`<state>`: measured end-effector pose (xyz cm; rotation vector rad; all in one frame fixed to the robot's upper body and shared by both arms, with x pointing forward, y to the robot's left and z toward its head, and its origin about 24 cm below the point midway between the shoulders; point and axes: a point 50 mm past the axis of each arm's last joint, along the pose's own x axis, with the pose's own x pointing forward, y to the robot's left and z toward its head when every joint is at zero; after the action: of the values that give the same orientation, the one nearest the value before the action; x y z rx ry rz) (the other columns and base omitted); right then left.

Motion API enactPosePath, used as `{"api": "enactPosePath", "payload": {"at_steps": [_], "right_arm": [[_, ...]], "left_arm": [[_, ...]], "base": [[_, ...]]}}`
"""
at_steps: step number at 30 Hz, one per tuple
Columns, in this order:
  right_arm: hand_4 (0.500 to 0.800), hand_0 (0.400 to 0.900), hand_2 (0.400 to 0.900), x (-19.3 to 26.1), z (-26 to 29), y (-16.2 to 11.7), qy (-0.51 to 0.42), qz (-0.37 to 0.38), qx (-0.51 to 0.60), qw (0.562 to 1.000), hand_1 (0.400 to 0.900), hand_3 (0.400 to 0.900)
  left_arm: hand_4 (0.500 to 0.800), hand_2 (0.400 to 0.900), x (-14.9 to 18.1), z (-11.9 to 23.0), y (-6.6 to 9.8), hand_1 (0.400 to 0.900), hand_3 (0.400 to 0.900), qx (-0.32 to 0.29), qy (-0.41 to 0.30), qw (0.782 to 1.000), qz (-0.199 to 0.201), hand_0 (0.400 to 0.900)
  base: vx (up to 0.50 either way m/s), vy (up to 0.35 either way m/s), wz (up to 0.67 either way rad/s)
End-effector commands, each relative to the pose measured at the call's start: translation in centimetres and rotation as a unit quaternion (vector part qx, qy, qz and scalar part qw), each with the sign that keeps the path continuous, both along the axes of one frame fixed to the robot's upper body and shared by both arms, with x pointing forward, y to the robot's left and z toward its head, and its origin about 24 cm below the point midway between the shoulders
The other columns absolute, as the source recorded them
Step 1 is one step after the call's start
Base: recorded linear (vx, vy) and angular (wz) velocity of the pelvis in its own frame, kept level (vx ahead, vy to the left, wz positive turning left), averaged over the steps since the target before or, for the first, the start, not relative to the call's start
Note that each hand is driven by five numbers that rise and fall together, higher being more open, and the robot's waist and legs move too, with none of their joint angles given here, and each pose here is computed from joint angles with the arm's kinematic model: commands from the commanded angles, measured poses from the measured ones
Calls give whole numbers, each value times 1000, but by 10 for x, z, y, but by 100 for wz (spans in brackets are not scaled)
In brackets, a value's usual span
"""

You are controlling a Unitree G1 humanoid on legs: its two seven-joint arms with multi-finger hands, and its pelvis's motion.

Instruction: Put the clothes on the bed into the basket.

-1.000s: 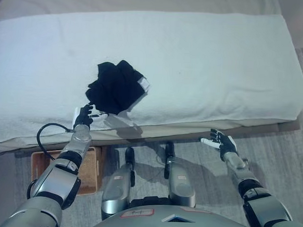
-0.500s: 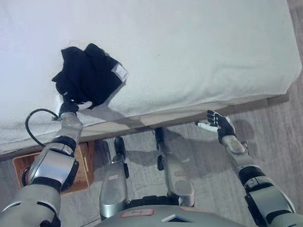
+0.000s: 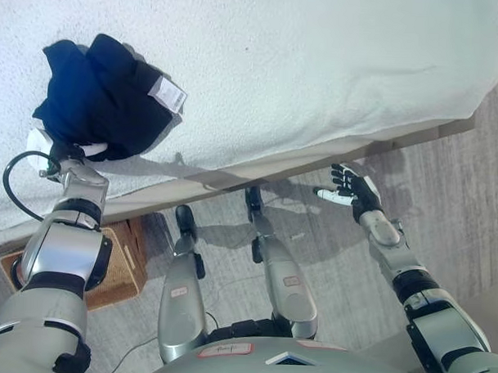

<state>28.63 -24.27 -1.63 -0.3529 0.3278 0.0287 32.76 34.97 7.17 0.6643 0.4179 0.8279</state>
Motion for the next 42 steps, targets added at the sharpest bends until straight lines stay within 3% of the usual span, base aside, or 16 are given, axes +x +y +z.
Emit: {"api": "enactPosePath", "payload": {"at_steps": [1,8,15,16,17,18,19,33,42], "right_arm": [[800,900,900,11,42,-21,-89,6,-32,996,900,900],[800,900,900,14,70,-20,-145,25,-31,989,900,900],[800,900,900,11,73,-22,-160,17,-30,987,900,900],[800,900,900,10,69,-22,-156,15,-29,987,900,900],[800,900,900,8,67,-23,-152,13,-30,988,900,900],[800,900,900,7,64,-23,-149,11,-30,988,900,900],[800,900,900,5,63,-24,-148,10,-30,989,900,900],[800,900,900,-14,36,-41,-87,-12,-51,995,900,900],[800,900,900,-29,4,-57,-3,-49,-61,997,900,900]], "left_arm": [[800,900,20,66,12,900,900,51,-79,996,0,900],[800,900,32,97,6,900,900,42,-130,990,-17,900],[800,900,47,112,-13,900,900,3,-177,982,-63,900],[728,780,48,112,-16,780,780,-8,-185,980,-70,780],[684,706,50,113,-20,706,706,-8,-189,979,-78,706],[604,573,51,112,-22,573,573,-6,-188,979,-84,573],[500,400,52,111,-25,400,400,-4,-187,978,-90,400],[500,400,46,79,-26,400,400,-7,-151,984,-98,400],[500,400,20,36,-5,400,400,-40,-112,990,-75,400]], "base": [[-62,6,1],[-72,8,-1],[-54,21,-14],[6,23,-11],[18,29,-10],[18,27,-6],[12,28,-5],[44,-19,9],[96,-21,9]]}}
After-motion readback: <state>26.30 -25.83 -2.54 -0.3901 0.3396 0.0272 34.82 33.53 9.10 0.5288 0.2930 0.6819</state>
